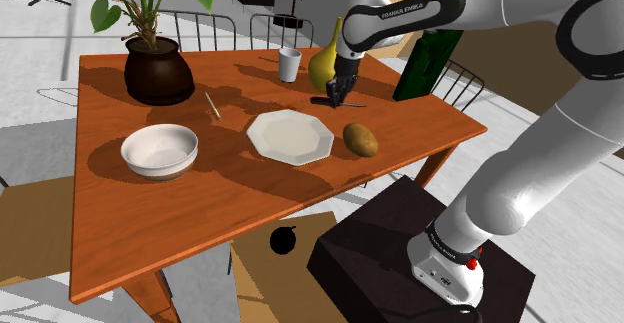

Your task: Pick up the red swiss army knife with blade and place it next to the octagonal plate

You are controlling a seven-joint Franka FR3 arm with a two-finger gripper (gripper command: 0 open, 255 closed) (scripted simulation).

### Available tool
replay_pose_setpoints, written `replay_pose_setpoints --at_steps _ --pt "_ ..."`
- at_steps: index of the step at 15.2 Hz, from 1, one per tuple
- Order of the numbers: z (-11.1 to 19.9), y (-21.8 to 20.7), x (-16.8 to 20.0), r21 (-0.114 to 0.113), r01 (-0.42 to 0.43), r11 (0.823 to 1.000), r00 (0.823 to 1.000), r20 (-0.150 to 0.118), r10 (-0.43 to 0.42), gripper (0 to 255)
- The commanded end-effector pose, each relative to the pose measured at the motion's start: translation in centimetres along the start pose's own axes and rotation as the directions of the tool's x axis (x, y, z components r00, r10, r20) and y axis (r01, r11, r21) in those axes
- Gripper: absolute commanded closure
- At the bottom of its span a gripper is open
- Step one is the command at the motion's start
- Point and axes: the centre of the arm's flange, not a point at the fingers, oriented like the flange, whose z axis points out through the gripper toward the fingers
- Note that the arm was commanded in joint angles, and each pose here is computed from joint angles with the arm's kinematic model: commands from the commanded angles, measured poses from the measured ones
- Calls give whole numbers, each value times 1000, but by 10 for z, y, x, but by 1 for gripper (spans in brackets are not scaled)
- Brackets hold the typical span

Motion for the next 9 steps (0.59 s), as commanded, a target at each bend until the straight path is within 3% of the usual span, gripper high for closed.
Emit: replay_pose_setpoints --at_steps 1,9 --pt "0 -29 -1 0 -1 1000 1000 0 1 255" --pt "0 -134 -7 0 -1 1000 1000 0 1 255"
